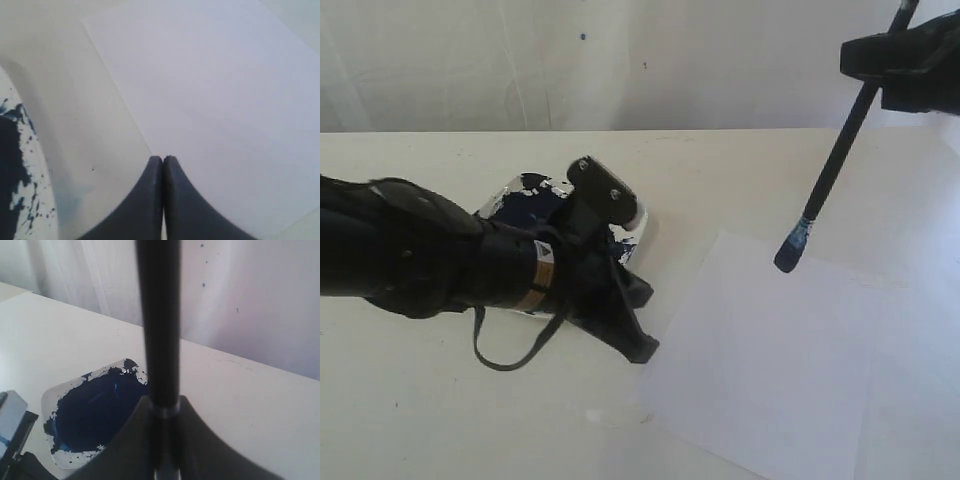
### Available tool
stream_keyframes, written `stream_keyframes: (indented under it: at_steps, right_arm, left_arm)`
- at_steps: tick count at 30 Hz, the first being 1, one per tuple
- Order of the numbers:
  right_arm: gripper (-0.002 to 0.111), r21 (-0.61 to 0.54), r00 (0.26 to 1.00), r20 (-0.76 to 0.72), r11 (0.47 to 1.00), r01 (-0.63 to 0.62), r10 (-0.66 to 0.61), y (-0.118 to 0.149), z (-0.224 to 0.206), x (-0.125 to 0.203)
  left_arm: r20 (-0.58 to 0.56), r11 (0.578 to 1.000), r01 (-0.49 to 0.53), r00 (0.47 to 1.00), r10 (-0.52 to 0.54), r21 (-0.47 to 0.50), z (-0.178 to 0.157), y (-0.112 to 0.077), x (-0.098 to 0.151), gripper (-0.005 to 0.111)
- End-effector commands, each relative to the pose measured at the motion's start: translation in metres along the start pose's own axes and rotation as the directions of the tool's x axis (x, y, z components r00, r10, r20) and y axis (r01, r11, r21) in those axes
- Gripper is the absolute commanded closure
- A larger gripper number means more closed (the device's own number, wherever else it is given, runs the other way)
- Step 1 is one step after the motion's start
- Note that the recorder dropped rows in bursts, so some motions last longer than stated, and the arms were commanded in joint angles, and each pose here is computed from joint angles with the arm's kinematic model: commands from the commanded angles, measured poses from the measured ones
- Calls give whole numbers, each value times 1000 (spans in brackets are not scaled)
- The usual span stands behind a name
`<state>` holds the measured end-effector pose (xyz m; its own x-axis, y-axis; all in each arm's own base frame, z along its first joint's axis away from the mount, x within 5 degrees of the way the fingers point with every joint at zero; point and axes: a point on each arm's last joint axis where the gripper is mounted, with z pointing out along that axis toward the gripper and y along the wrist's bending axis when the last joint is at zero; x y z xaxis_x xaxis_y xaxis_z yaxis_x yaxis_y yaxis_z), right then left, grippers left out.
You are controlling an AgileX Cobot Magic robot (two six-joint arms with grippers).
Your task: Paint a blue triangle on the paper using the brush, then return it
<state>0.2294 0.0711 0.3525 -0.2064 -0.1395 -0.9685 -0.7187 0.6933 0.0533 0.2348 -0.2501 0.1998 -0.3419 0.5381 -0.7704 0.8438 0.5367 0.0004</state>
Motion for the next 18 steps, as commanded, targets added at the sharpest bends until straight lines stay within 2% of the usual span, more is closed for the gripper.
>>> stream_keyframes:
  at_steps: [1,8,12,18]
  right_arm:
    - [108,3,1000,-24,1000,-6,6,-1,1,11]
    - [108,9,999,-33,1000,10,-10,-1,2,15]
    - [108,9,999,-33,1000,21,-20,-1,2,15]
    - [108,-11,998,-58,1000,2,-3,-5,9,21]
  left_arm:
    - [-42,999,-5,999,7,45,28,-6,4,107]
    - [-98,988,41,995,-27,150,51,-13,17,107]
    - [-113,977,22,994,2,211,57,-18,23,107]
    - [-115,976,14,993,12,217,58,-18,25,107]
